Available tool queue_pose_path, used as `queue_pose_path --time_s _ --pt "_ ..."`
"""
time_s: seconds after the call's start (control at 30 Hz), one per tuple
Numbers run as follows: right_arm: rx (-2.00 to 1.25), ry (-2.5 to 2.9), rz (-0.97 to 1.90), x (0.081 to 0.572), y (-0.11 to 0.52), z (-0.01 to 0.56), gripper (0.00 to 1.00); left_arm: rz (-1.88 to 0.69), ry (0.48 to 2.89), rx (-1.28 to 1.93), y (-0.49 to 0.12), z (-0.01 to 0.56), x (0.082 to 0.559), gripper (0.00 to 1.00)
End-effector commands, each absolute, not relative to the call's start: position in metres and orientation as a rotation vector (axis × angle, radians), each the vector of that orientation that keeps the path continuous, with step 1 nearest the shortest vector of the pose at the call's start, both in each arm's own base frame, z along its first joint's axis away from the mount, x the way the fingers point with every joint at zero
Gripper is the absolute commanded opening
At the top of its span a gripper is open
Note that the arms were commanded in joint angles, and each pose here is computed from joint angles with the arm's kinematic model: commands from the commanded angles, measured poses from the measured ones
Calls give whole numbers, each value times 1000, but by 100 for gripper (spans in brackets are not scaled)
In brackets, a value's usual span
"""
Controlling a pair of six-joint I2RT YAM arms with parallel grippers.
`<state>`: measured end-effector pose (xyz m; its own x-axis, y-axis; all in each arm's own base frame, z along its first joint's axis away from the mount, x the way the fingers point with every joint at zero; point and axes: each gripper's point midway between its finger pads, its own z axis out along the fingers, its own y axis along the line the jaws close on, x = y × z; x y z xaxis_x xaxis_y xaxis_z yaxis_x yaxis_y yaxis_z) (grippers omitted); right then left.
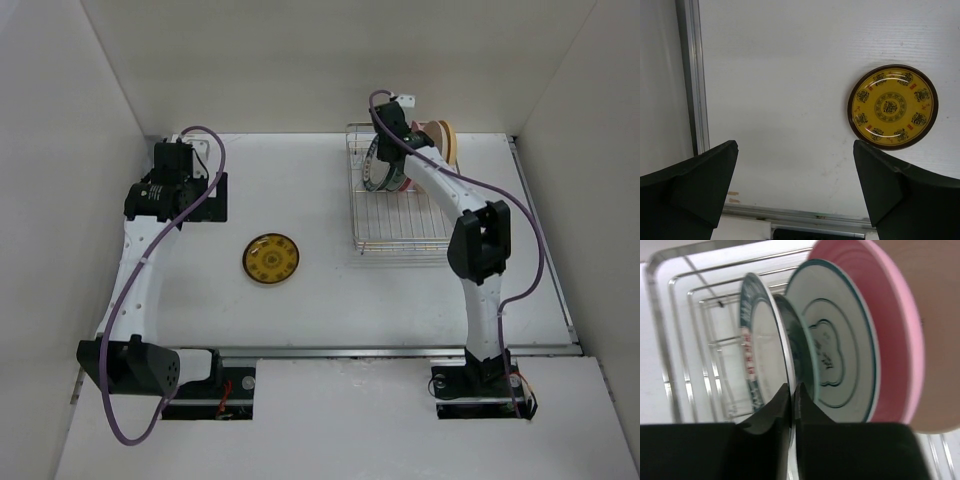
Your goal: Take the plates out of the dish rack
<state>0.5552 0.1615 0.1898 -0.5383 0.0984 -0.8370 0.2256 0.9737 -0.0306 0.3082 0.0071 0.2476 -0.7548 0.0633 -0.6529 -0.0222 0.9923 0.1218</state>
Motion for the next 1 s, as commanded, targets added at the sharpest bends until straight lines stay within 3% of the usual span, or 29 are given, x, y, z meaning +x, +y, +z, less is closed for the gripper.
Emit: queue_pose_path --time_s 0.0,0.2,0.47,0.57,0.63,0.8,0.9,0.97 --pt "274 2066 -169 560 156 212 0 136 2417 38 5 247 308 100" --pt "307 1929 -258 539 136 287 0 133 2415 64 4 250 308 100" --pt "336 1713 -199 463 116 422 0 39 2391 172 -11 273 302 100" --pt "274 1744 -146 443 124 422 0 -87 2348 289 -31 288 298 100" --pt "231 1746 -52 423 130 429 0 -192 2324 358 -47 294 294 100" --pt "-234 1852 574 380 241 375 0 -503 2227 510 -92 317 280 100" --pt "-452 1752 976 339 299 380 0 -699 2173 604 -117 325 270 100" --pt "-532 1731 1087 328 322 367 0 -761 2146 649 -125 329 267 100"
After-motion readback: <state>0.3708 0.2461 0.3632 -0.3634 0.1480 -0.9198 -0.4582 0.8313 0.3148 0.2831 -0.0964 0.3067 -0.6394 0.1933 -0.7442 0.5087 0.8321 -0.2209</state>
